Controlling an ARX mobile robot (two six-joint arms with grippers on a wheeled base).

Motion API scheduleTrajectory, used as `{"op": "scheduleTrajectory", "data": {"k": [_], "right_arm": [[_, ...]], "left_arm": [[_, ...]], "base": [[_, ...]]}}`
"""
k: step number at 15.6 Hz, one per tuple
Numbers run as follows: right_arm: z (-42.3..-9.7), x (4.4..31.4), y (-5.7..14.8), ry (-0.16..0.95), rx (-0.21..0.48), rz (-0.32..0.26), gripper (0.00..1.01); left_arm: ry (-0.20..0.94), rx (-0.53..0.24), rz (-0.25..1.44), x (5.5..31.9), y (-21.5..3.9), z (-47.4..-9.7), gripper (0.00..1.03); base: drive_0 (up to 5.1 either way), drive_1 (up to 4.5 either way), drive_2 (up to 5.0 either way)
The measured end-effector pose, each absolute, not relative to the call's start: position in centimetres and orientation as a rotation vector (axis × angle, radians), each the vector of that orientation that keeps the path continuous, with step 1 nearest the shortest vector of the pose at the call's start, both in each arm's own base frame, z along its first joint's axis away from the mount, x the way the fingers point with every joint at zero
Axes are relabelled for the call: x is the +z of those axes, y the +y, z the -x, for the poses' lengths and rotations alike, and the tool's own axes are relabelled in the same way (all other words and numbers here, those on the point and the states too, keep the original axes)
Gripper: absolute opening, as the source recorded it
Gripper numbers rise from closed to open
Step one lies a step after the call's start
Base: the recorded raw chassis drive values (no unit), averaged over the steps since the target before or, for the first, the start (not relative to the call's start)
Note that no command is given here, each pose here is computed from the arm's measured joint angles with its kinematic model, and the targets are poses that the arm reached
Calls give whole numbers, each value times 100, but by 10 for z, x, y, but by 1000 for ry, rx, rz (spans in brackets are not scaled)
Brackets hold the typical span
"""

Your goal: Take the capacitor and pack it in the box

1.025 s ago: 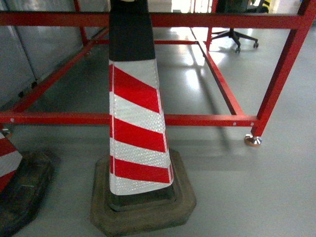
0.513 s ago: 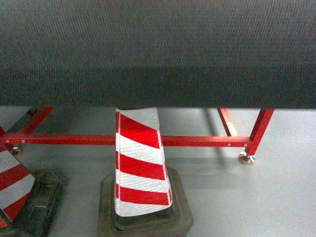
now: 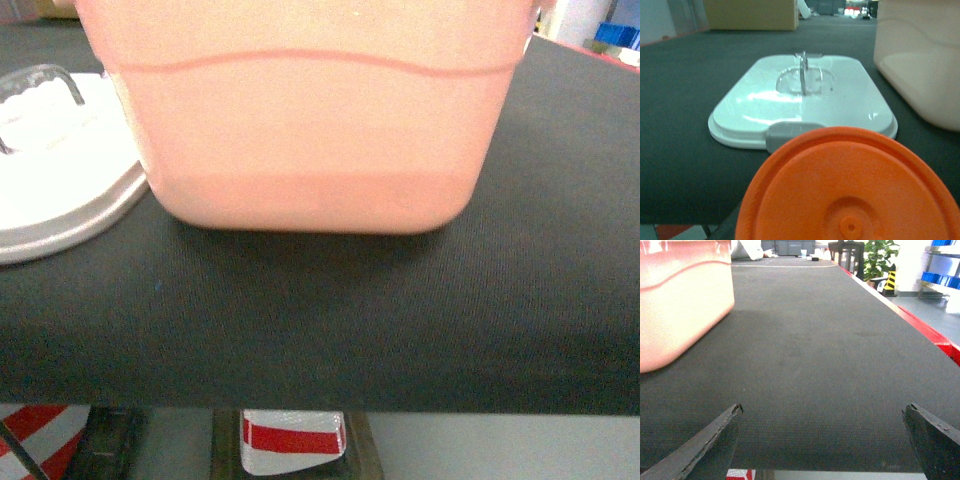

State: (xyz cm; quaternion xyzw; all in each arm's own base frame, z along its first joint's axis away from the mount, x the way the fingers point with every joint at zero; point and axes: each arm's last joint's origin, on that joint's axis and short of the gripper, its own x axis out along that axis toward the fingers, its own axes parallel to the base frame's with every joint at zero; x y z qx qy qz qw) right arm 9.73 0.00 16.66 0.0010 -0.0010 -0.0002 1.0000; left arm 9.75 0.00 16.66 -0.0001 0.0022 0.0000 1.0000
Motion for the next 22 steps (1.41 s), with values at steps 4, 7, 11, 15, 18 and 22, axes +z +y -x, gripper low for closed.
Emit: {"op": "scheduleTrajectory", "data": {"k": [4, 7, 11, 15, 18, 22], "right_arm": [[-97, 166, 0, -1, -1, -4, 98], [-97, 167, 0, -7, 0, -2, 98], [-97, 167, 0, -2, 0, -3, 98], [-97, 166, 0, -1, 0, -3, 98], [-97, 167, 0, -2, 0, -3, 98], [-97, 167, 0, -2, 0, -3, 98]], "left_arm": [[4, -2, -1, 167, 0, -98, 43], [-2, 0, -1, 167, 0, -98, 43], [1, 0, -1, 167, 0, -98, 43], [3, 0, -1, 167, 0, -98, 43], [3, 0, 0, 167, 0, -98, 43], [41, 23, -8, 165, 0, -98, 43]], "base": [[0, 0, 0], [0, 0, 0], [0, 0, 0], [0, 0, 0], [0, 0, 0], [0, 0, 0]]}}
